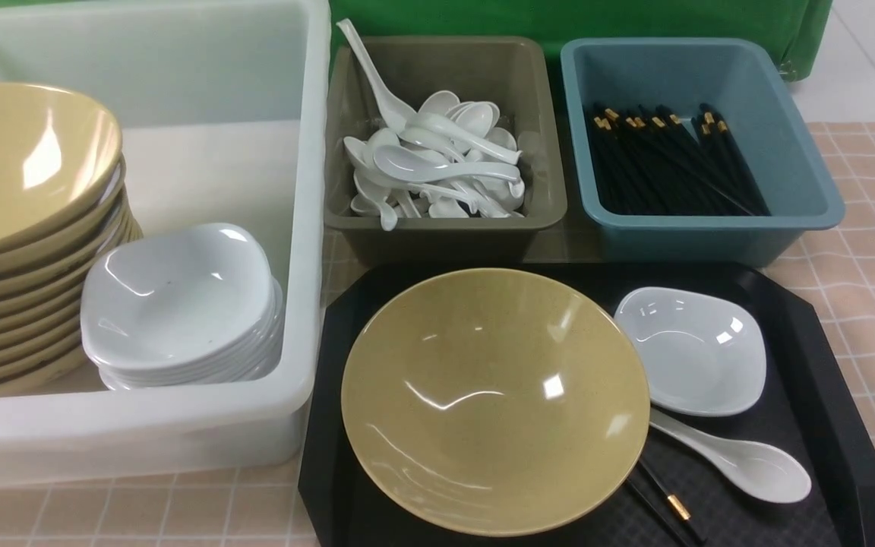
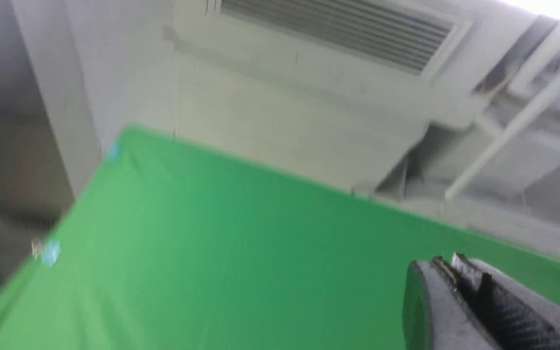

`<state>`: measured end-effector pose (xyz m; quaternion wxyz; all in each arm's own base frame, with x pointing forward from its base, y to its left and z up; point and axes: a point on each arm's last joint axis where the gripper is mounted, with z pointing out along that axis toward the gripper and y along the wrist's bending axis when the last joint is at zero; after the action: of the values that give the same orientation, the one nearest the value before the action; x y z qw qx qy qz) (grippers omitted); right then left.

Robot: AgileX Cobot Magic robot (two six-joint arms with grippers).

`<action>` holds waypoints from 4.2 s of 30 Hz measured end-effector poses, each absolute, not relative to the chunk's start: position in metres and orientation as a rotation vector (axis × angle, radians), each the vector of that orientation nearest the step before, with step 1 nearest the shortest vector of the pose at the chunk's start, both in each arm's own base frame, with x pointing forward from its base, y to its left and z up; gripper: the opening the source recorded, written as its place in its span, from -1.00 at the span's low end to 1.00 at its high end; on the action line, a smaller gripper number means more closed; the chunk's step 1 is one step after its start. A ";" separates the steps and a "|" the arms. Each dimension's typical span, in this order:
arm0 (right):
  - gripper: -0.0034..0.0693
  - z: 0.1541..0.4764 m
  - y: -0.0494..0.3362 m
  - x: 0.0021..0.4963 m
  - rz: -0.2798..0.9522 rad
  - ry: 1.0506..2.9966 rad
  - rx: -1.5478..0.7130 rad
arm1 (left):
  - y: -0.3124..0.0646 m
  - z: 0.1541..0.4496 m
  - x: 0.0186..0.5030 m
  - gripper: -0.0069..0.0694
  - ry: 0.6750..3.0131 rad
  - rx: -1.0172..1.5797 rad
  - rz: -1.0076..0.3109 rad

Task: On brown table put chopsticks spoon bowls plates into blue grey white boxes.
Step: 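Grasp the large bowl on the tray by its rim, then place the tan bowl onto the bowl stack in the left bin with the left gripper, then reach for and grasp the small white dish on the black tray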

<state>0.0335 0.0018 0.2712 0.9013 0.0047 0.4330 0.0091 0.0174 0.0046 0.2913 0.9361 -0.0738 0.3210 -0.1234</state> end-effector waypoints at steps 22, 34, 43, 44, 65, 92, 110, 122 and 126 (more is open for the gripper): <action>-0.80 0.255 0.000 0.125 -0.016 2.319 -0.090 | -0.018 0.352 0.169 -0.80 1.956 -0.121 -0.211; -0.80 0.228 0.037 0.154 0.245 2.444 -0.364 | -0.149 0.374 0.228 -0.79 2.363 0.723 -0.546; -0.79 0.228 0.057 0.148 0.298 2.413 -0.557 | -0.198 0.335 0.297 -0.06 2.489 1.020 -0.283; -0.79 0.228 0.058 0.147 0.302 2.410 -0.569 | -0.200 0.330 0.303 0.04 2.498 1.032 -0.250; -0.78 0.227 0.060 0.145 0.312 2.423 -0.598 | -0.225 0.225 0.349 -0.57 2.695 1.184 -0.150; -0.77 0.226 0.060 0.144 0.317 2.437 -0.608 | 0.069 0.448 0.274 -0.79 2.146 -0.339 0.064; -0.77 0.226 0.060 0.144 0.321 2.439 -0.597 | 0.118 0.390 0.255 0.36 2.169 -0.647 0.135; -0.45 0.232 0.053 0.191 0.349 2.600 -0.339 | 0.020 0.456 0.199 0.03 1.923 -0.171 -0.079; -0.04 0.228 0.038 0.233 0.309 2.628 -0.199 | -0.020 0.453 0.162 -0.58 1.824 0.099 -0.178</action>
<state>0.2326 0.0378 0.2282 0.2416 -0.0726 0.9610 0.1130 0.1620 -0.0205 0.4526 0.6077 0.0430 0.7893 -0.0771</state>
